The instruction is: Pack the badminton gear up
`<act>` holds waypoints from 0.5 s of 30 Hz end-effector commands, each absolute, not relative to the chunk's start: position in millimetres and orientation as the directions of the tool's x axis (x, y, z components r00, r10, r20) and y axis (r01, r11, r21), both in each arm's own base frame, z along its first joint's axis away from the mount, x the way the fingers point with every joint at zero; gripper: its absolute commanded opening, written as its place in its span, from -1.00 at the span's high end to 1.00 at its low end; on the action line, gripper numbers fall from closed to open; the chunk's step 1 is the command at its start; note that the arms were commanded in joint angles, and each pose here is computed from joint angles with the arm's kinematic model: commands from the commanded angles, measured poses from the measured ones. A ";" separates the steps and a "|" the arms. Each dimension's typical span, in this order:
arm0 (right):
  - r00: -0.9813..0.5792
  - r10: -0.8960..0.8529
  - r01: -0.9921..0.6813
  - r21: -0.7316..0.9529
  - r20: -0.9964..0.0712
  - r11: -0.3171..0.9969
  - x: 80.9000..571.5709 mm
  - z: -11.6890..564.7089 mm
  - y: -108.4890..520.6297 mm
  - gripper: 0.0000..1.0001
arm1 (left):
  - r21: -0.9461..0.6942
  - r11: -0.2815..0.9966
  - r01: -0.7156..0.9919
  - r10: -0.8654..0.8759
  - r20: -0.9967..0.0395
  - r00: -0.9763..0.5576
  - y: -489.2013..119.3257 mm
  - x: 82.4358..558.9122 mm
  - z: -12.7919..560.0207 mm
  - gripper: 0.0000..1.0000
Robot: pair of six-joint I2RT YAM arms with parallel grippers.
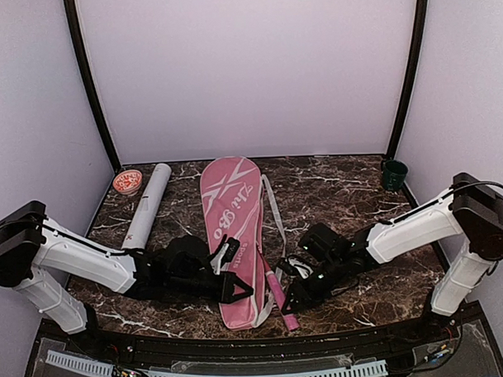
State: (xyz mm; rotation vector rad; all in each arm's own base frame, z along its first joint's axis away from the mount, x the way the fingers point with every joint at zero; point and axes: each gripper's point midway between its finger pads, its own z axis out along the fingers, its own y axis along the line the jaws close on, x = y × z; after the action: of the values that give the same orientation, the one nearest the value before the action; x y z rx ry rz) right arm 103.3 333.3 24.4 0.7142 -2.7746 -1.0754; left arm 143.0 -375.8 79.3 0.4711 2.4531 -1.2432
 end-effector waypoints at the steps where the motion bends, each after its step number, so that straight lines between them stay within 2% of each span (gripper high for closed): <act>1: -0.902 -0.426 -0.371 0.637 -0.074 0.675 105.1 16.5 332.4 0.55 | -0.724 0.513 0.460 0.125 -0.468 -0.875 -388.2 146.3 93.9 1.00; 7: -0.914 -0.380 -0.374 0.664 -0.144 0.647 118.3 38.4 346.0 0.89 | -0.733 0.499 0.463 0.138 -0.460 -0.877 -391.5 143.2 93.3 1.00; 11: -0.918 -0.356 -0.375 0.675 -0.175 0.636 126.1 47.0 352.8 1.00 | -0.732 0.496 0.467 0.143 -0.462 -0.875 -392.5 142.0 94.0 1.00; 15: -0.921 -0.332 -0.375 0.689 -0.203 0.621 134.6 57.1 359.6 1.00 | -0.730 0.496 0.470 0.155 -0.458 -0.875 -391.9 139.7 91.8 1.00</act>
State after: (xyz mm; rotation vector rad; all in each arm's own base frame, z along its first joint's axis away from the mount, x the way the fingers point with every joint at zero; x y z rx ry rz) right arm 112.8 338.7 28.0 0.6163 -2.8226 -1.0942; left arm 141.7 -381.9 77.0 0.4878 2.4568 -1.2658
